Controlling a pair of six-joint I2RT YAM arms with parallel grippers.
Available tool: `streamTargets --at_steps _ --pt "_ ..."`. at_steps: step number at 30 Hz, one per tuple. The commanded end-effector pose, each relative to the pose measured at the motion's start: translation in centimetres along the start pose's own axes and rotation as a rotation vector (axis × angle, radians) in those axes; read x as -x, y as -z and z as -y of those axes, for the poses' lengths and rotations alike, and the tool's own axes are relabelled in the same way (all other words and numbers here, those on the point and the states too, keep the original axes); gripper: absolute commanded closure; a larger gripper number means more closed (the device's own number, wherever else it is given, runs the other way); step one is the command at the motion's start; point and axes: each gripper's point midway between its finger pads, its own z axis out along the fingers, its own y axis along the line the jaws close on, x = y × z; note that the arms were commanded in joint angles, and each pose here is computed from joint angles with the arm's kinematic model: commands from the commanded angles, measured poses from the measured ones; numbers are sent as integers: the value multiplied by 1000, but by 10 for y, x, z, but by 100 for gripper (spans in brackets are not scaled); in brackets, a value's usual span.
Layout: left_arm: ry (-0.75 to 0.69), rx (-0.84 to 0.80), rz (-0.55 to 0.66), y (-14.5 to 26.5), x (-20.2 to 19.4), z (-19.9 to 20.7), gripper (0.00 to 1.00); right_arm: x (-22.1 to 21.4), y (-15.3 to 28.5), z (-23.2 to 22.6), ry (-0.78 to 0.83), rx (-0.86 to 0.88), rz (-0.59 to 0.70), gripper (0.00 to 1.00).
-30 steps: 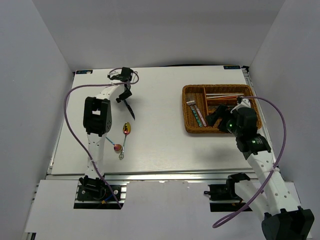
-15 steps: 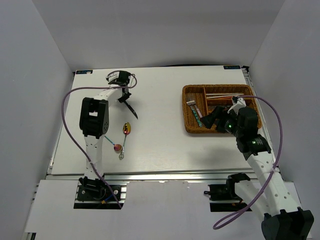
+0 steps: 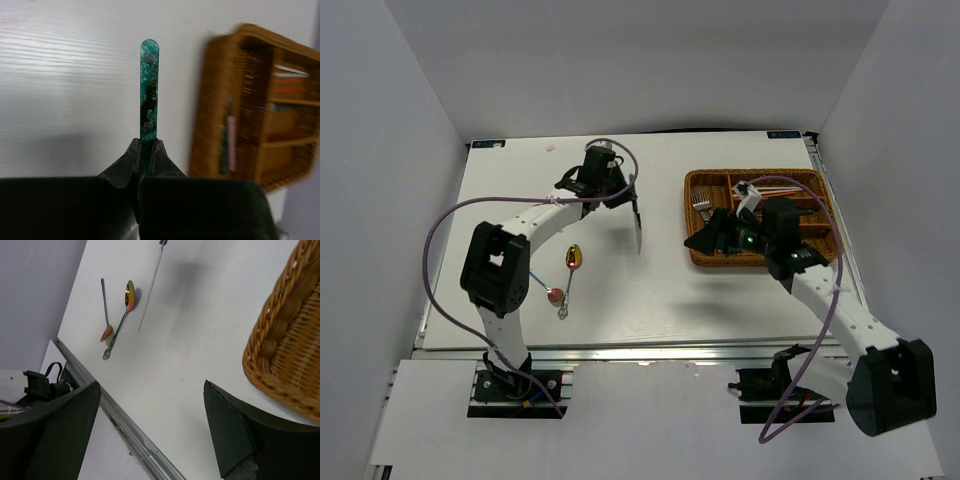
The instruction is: Sort the eating utensils into containers
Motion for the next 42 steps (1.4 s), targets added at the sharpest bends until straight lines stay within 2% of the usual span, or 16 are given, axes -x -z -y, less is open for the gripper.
streamTargets --at_steps 1,7,18,21,22,26,28,29,30,31,33,34,36,37,40,42 --pt "-30 -287 48 46 18 75 100 34 -19 -14 69 20 47 14" --pt "-45 -407 38 77 -1 117 100 39 -55 -23 23 11 16 26" --pt "-40 -440 41 99 -18 134 100 33 -92 -36 -22 46 -5 40" --pt "-38 -443 41 100 -21 136 100 29 -100 -35 -28 47 -27 57" --pt "-41 -442 43 101 -21 136 100 26 -102 -35 -33 52 -36 69" --pt "-27 -463 56 104 -18 141 100 21 -103 -32 -66 54 -33 100" --pt "-32 -457 47 101 -20 140 100 26 -101 -33 -72 49 -1 100" --pt "-36 -459 54 103 -16 143 93 27 -100 -34 -93 49 6 100" --pt "-47 -428 42 101 -18 138 80 30 -98 -32 -105 29 27 100" --pt "-48 -369 75 99 -10 131 38 33 -98 -30 -121 10 45 100" --pt "-52 -204 170 110 16 110 5 40 -91 -17 -194 -71 110 100" --pt "-52 -160 205 117 26 104 2 42 -88 -10 -225 -105 137 100" --pt "-61 -49 264 138 43 86 2 49 -76 13 -329 -194 220 100" --pt "-46 18 353 158 62 75 2 50 -71 23 -371 -226 243 100" --pt "-47 97 449 205 80 53 2 64 -47 57 -519 -317 367 100" --pt "-75 142 479 219 80 36 2 80 -21 91 -628 -441 521 100"
